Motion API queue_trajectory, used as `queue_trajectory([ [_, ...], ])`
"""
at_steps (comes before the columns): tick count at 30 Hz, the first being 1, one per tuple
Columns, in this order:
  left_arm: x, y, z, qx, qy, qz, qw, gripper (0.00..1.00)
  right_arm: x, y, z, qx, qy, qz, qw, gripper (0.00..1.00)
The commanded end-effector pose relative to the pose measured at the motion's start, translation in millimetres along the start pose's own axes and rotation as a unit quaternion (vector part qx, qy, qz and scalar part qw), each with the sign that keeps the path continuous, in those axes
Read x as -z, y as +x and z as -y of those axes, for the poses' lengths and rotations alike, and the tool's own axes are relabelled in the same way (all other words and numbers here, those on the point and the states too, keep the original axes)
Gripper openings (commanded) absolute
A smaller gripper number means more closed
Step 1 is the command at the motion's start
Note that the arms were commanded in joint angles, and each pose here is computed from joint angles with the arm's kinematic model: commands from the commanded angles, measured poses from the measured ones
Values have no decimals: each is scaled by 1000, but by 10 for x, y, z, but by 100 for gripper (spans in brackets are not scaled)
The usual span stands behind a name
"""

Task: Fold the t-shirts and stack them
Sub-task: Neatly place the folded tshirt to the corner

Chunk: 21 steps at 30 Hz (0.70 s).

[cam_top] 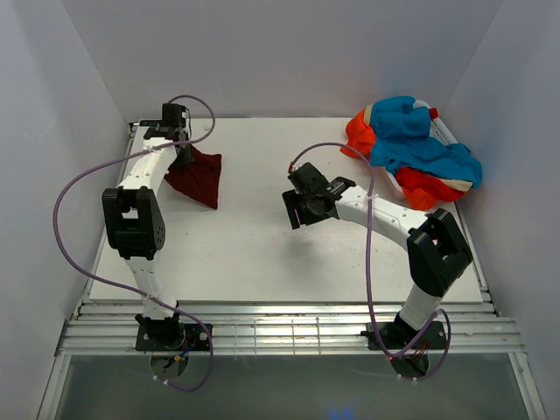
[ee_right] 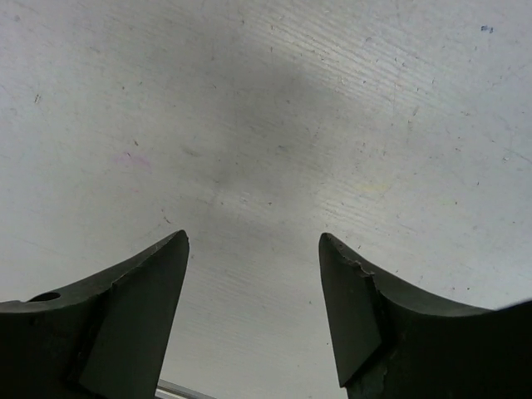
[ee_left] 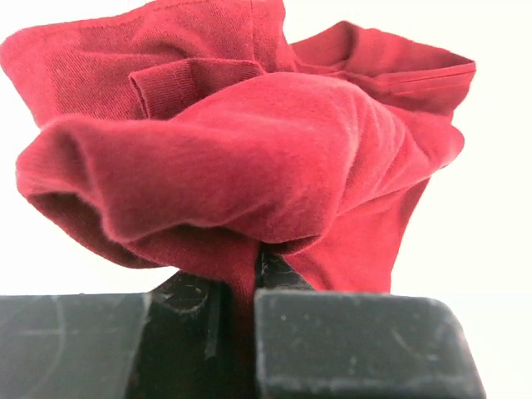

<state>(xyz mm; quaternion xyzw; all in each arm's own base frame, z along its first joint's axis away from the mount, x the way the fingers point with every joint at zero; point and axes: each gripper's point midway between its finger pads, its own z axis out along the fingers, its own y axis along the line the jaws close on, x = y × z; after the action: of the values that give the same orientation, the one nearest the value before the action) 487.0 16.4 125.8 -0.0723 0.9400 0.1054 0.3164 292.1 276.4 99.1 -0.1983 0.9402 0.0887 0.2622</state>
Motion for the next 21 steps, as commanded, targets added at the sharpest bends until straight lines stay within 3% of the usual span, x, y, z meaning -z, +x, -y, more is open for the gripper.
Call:
queue_trajectory([
  [1, 247, -594, -424, -8, -50, 71, 996, 0, 81, -19, -57, 3, -18, 10, 1000, 70],
  [8, -67, -959, -877, 32, -51, 85, 995, 0, 83, 108, -38, 1, -21, -1, 1000, 70],
  [21, -978, -442, -1445, 130, -17, 7, 991, 0, 61, 281, -34, -12, -24, -26, 999, 69],
])
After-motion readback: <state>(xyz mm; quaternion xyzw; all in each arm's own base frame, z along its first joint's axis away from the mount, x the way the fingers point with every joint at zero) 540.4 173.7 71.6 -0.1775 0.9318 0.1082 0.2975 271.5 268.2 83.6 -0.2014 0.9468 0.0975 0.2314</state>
